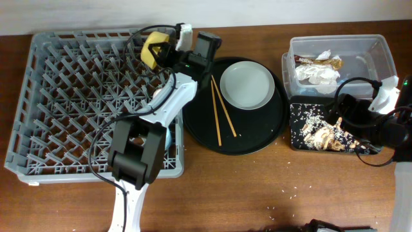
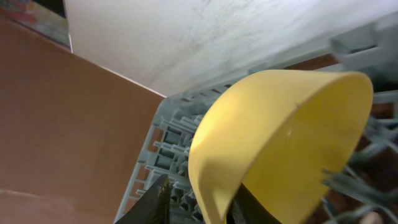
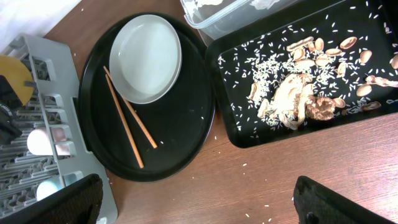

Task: Sort waste into correct bins and load items into the dishwasher rack
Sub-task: 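Set the yellow bowl upright in the back of the rack, then move the left gripper to the white plate edge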

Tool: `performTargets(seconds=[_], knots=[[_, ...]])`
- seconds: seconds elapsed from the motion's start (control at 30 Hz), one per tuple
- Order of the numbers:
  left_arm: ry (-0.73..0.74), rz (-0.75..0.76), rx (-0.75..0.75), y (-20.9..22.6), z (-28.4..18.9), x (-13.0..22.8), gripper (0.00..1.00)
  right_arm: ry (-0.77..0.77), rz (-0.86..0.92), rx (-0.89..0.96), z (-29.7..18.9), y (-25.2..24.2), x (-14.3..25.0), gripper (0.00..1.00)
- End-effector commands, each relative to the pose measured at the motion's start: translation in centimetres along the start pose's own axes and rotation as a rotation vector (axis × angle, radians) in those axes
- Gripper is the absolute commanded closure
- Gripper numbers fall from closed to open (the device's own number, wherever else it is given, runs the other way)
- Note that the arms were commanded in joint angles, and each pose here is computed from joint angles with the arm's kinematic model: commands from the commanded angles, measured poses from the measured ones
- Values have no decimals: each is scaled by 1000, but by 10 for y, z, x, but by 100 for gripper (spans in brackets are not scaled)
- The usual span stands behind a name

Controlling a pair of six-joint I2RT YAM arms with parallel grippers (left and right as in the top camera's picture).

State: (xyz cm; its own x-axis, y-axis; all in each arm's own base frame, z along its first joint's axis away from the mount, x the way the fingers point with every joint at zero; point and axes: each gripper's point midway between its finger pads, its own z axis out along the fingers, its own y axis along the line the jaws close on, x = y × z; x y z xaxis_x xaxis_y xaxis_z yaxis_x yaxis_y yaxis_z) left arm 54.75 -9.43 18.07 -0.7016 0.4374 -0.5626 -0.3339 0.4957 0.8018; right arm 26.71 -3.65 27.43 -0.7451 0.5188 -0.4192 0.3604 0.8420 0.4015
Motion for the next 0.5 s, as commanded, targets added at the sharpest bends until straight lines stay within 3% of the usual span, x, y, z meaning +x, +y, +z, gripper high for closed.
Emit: performTargets(seconds=[0.0,0.13,0.3,0.47], knots=[[-1,21,12,-12,-1,4,70,-10,-6,11,-2,-2,-2,2],[-5,19,25,-14,-1,3,57,-10,-6,11,-2,-2,-2,1],[-40,7,74,-19,-16,-8,53,-10,-6,11,-2,-2,-2,2],[-93,45,223,-39,-43,-17,53,-9,-6,11,-2,-3,-2,2]])
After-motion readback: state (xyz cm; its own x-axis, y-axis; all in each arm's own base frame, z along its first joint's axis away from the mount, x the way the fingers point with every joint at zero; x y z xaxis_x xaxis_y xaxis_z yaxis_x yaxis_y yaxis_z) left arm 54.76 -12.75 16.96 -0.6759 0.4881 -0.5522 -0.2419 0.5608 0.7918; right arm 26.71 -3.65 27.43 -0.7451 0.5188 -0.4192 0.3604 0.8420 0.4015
